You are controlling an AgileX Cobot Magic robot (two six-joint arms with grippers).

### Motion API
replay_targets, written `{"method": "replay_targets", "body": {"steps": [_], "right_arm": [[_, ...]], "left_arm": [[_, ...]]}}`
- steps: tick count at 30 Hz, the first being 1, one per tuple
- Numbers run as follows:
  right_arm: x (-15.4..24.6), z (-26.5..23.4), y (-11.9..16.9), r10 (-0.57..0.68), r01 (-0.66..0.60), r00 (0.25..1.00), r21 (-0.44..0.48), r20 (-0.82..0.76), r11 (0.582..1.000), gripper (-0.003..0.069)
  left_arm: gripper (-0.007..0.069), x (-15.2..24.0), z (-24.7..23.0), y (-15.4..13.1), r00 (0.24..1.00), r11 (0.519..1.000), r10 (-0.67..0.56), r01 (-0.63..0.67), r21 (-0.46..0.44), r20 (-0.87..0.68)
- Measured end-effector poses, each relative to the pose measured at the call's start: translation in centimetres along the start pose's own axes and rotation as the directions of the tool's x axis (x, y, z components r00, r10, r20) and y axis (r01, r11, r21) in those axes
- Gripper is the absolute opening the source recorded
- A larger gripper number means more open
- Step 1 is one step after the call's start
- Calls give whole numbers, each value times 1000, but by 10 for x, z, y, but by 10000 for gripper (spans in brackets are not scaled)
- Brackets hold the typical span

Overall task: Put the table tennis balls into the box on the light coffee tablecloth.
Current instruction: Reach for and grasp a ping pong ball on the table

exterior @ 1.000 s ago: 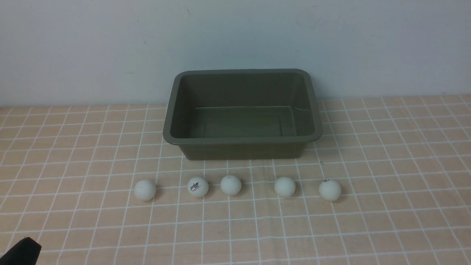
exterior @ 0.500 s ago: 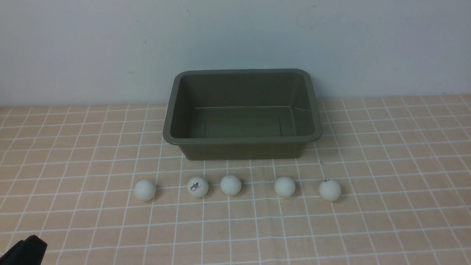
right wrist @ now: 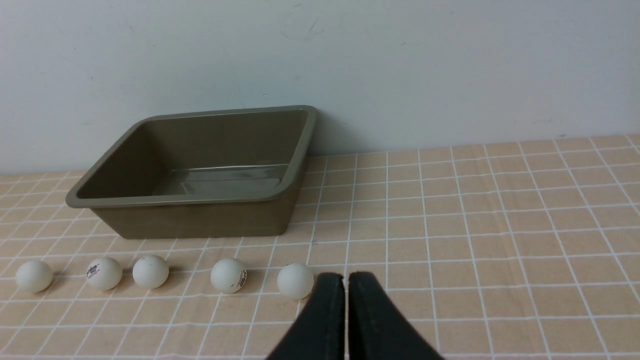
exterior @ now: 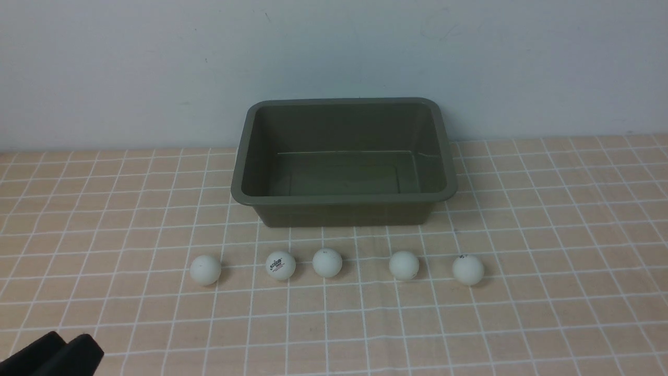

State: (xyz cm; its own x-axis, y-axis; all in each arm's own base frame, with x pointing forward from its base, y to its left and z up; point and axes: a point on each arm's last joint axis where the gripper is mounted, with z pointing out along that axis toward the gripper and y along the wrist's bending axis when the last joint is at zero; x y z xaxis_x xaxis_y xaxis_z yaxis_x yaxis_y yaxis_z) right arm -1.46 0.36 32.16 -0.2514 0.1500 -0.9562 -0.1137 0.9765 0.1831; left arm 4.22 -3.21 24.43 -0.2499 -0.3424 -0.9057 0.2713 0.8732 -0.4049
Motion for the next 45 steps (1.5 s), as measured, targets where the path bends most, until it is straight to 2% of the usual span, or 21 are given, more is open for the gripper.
{"method": "replay_targets", "body": {"steps": [6, 10, 12, 15, 19, 22, 25, 33, 35, 43, 45], "right_arm": [[3, 0, 0, 1, -1, 1000, 3, -28, 1000, 1], [4, 0, 1, 2, -2, 999, -10, -47, 1000, 4], [5, 0, 4, -10, 8, 999, -40, -50, 999, 5], [4, 1, 13, -31, 24, 998, -139, -49, 990, 5], [-2, 10, 26, -102, 79, 993, -284, -65, 955, 5], [-5, 22, 32, -157, 112, 982, -347, -106, 931, 6], [-8, 35, 33, -225, 157, 963, -375, -145, 914, 7], [-13, 65, 35, -288, 182, 935, -418, -207, 890, 42], [-14, 74, 36, -306, 189, 927, -433, -218, 881, 69], [-15, 117, 35, -356, 197, 893, -474, -275, 859, 324], [-15, 124, 35, -373, 212, 888, -480, -269, 851, 354]], "left_arm": [[277, -22, 10, -7, 966, 994, 99, -107, -20, -239], [277, -43, 17, -12, 942, 987, 140, -156, -27, -306], [277, -54, 18, -14, 936, 982, 167, -186, -32, -310], [277, -68, 16, -19, 929, 972, 210, -231, -34, -303], [277, -78, 10, -25, 919, 963, 247, -268, -26, -308], [277, -76, 9, -25, 906, 961, 253, -275, -18, -340], [277, -74, 7, -25, 893, 960, 255, -279, -10, -372], [277, -71, 6, -22, 870, 949, 278, -315, -23, -408], [277, -70, 5, -21, 862, 946, 284, -324, -26, -420], [278, -68, 5, -21, 851, 945, 282, -325, -22, -443], [278, -68, 6, -20, 845, 947, 278, -322, -20, -457]]}}
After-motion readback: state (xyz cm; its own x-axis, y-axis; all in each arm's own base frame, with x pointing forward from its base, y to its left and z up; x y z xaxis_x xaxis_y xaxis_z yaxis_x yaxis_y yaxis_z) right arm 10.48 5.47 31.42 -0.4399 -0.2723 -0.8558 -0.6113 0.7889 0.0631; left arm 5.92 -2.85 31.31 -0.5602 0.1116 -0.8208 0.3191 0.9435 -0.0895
